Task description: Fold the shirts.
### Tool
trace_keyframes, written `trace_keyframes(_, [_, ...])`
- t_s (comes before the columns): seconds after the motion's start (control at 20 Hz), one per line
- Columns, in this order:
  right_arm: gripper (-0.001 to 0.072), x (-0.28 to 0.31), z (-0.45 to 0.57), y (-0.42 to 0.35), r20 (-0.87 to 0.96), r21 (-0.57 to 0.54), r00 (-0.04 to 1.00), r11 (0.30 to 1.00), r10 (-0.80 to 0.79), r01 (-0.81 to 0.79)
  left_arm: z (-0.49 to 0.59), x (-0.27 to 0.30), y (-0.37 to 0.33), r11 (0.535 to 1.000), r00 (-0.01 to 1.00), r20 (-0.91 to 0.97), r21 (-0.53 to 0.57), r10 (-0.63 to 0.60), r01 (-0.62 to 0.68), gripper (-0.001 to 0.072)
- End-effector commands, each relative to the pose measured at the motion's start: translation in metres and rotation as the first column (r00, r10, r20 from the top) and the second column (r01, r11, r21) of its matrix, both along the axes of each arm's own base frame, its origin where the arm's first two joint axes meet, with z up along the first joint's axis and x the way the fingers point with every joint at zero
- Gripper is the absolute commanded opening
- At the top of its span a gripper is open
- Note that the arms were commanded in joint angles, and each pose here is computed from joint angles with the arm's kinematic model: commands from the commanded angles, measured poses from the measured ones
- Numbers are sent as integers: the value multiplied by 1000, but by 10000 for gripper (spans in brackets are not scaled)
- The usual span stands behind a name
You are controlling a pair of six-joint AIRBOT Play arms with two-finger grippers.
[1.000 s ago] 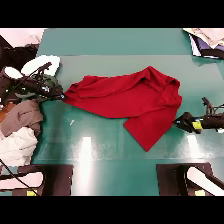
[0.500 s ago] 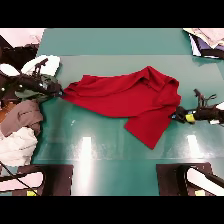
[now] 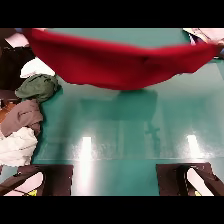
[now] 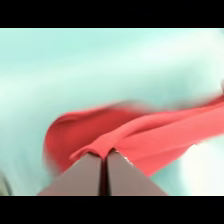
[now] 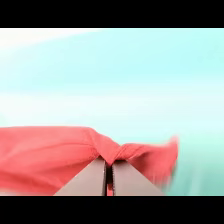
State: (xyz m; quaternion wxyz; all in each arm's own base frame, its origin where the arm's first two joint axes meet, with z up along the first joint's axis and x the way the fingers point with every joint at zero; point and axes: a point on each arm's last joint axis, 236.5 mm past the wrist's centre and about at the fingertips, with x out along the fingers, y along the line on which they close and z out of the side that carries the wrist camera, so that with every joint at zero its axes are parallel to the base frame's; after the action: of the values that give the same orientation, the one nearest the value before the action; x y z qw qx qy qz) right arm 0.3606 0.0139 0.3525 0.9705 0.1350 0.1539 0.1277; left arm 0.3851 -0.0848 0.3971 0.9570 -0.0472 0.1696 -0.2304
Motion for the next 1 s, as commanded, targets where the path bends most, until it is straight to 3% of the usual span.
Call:
trace_keyframes(0.0, [15,-68,136,23,333,-116,943,993,4,37,128,-100,-11,1000,935,356,26,6,-16,25])
trace_keyframes(0.25, [14,-150,198,12,480,-221,868,940,-128,260,197,-222,-21,999,789,613,3,27,-37,24])
trace_keyframes(0.45, [13,-166,187,-7,391,-292,896,895,-210,337,186,-233,-24,1000,815,579,-8,27,-27,24])
trace_keyframes(0.6, [13,-124,136,-19,154,-325,967,914,-203,243,126,-171,-19,1000,927,374,-23,27,-19,24])
trace_keyframes(0.75, [13,-68,31,-39,-234,-298,956,949,-175,101,12,-93,-14,1000,1000,-6,-12,-11,11,24])
trace_keyframes(0.95, [13,-20,-103,-53,-621,-180,779,983,-90,-30,-153,-25,-7,998,889,-456,-63,-37,9,24])
